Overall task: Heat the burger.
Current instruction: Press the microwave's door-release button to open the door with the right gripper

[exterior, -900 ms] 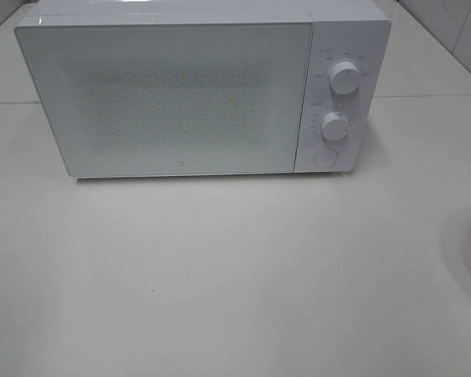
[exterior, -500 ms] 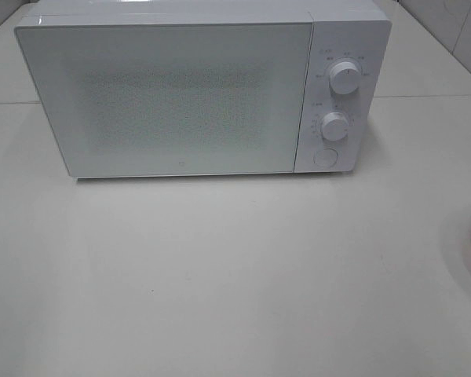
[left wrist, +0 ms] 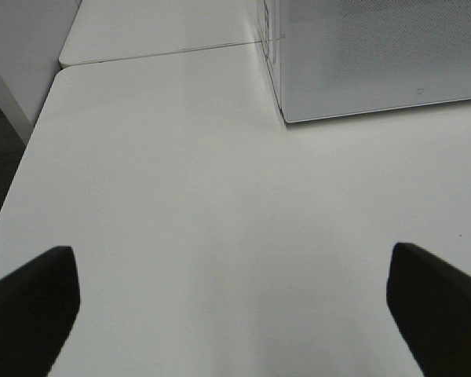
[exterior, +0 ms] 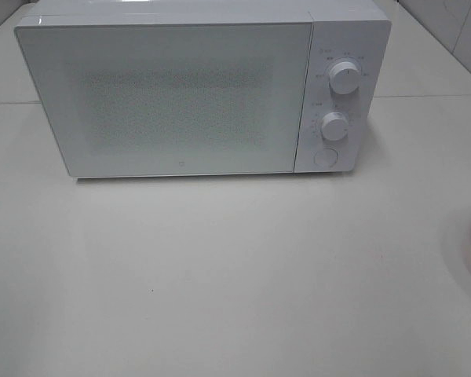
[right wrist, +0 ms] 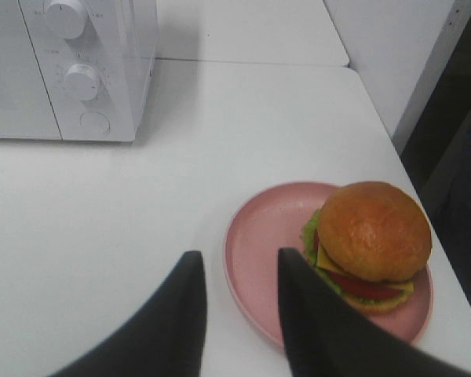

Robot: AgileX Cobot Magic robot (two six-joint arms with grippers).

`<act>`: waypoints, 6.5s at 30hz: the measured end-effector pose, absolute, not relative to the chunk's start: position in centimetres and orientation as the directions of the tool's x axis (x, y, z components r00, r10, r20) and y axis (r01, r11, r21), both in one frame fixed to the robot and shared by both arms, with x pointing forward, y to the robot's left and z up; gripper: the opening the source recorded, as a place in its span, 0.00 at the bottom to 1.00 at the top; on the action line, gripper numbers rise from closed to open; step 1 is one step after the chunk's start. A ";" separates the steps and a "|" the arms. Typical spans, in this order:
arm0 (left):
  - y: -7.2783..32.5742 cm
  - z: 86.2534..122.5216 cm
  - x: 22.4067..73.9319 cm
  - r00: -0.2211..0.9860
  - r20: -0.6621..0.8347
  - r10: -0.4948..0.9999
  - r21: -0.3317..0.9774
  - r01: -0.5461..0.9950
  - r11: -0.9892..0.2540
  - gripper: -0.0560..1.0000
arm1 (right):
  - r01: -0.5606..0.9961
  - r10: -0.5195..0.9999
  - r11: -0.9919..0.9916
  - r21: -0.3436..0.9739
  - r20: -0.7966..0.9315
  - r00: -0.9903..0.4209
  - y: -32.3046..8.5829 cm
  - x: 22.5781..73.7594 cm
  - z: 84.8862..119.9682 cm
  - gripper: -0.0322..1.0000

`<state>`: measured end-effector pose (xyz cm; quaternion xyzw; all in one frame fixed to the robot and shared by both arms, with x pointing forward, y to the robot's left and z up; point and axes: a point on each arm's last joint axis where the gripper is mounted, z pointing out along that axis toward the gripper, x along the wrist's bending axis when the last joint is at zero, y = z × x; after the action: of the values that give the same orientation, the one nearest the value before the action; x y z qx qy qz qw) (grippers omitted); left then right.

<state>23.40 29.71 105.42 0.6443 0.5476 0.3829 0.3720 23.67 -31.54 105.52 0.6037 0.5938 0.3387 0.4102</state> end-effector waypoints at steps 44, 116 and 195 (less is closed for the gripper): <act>29.7 105.4 23.4 0.107 0.086 0.991 0.899 0.421 -0.124 0.99 | 0.216 0.973 -0.035 0.976 0.082 -0.216 -26.5 45.1 97.8 0.06; 29.7 105.4 23.4 0.107 0.086 0.991 0.899 0.421 -0.124 0.99 | 0.225 0.160 -0.971 0.077 0.910 0.382 -18.9 55.0 84.7 0.06; 29.7 105.4 23.4 0.107 0.086 0.991 0.899 0.421 -0.124 0.99 | 0.184 0.166 -0.978 0.096 0.891 0.422 -18.0 57.8 84.1 0.06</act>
<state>23.40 29.71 105.42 0.6443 0.5476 0.3829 0.3720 57.76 -18.03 84.06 0.8431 0.1038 0.5275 -0.0082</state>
